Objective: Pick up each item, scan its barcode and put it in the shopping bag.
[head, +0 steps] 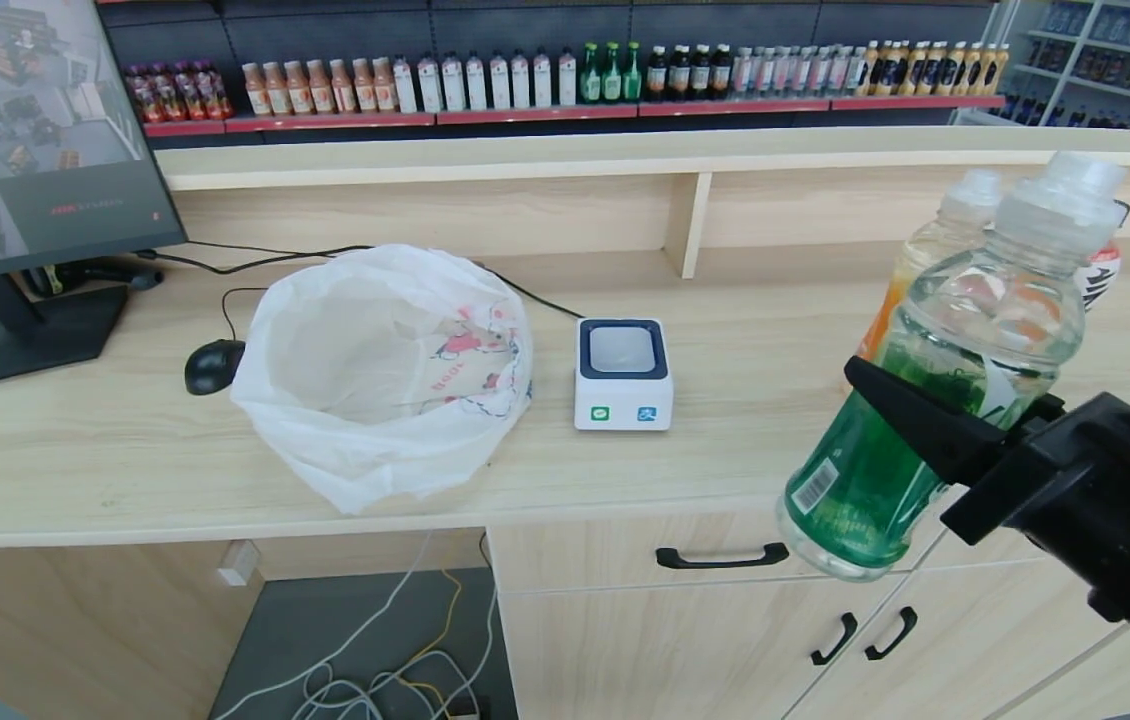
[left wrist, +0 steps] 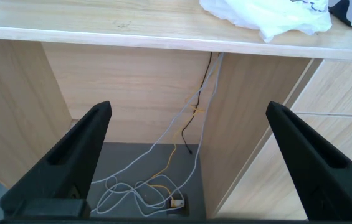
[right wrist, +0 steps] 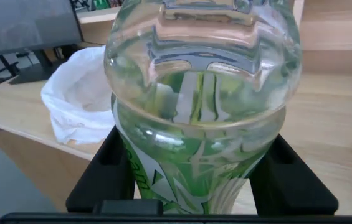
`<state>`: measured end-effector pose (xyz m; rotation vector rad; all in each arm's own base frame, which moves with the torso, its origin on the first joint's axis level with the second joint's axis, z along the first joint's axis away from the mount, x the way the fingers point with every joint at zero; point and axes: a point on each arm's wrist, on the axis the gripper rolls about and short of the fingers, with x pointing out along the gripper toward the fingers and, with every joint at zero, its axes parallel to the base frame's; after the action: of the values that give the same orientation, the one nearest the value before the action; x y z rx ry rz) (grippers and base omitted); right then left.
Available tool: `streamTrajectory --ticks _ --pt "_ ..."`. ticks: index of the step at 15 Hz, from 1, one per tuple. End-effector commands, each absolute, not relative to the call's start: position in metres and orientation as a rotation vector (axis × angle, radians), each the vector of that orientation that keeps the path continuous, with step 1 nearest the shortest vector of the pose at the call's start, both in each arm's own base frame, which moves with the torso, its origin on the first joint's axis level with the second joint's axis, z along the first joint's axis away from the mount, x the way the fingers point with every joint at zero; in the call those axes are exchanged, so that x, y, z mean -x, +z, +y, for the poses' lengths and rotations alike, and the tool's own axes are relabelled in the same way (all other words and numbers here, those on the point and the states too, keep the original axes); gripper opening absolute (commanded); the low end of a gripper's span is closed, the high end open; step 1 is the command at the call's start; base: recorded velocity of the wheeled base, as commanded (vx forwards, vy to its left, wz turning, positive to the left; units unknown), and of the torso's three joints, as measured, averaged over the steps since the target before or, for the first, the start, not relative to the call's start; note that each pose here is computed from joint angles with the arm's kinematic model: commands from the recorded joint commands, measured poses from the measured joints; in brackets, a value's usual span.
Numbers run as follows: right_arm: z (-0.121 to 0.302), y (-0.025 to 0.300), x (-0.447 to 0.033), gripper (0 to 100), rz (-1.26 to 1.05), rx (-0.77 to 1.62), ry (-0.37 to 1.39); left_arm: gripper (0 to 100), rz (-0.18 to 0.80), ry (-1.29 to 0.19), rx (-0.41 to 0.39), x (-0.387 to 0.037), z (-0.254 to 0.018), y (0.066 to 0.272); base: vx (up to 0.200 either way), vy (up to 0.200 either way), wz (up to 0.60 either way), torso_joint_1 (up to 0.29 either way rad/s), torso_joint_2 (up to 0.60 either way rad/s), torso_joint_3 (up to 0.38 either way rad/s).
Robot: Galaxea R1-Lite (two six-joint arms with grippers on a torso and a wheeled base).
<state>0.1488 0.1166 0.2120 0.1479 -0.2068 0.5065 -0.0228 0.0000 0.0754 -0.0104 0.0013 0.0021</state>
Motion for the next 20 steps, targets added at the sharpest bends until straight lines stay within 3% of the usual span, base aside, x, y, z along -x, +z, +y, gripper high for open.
streamTrajectory --ticks 1,3,5,7,14,20 --pt "0.115 0.224 -0.143 0 -0.233 -0.203 0.567 100 0.000 0.003 0.011 0.023 0.000 0.076 0.000 0.000 0.00 0.000 0.00 0.000" --pt "0.119 0.258 -0.151 0 -0.340 -0.244 0.688 100 0.002 0.003 0.011 0.023 0.000 0.075 0.000 0.000 0.00 0.000 0.00 0.000" --pt "0.121 0.267 -0.157 0 -0.342 -0.252 0.790 100 0.000 0.003 0.011 0.023 0.000 0.076 0.000 0.000 0.00 0.000 0.00 0.000" --pt "0.119 0.264 -0.160 0 -0.315 -0.245 0.885 100 0.000 0.003 0.011 0.023 0.000 0.076 0.000 0.000 0.00 0.000 0.00 0.000" --pt "0.119 0.264 -0.157 0 -0.128 -0.651 1.054 100 0.000 0.003 0.011 0.023 0.000 0.076 0.000 0.000 0.00 0.000 0.00 0.000" --pt "0.131 0.236 -0.175 0 -0.104 -0.842 1.107 100 0.000 0.003 0.011 0.023 0.000 0.076 0.000 0.000 0.00 0.000 0.00 0.000"
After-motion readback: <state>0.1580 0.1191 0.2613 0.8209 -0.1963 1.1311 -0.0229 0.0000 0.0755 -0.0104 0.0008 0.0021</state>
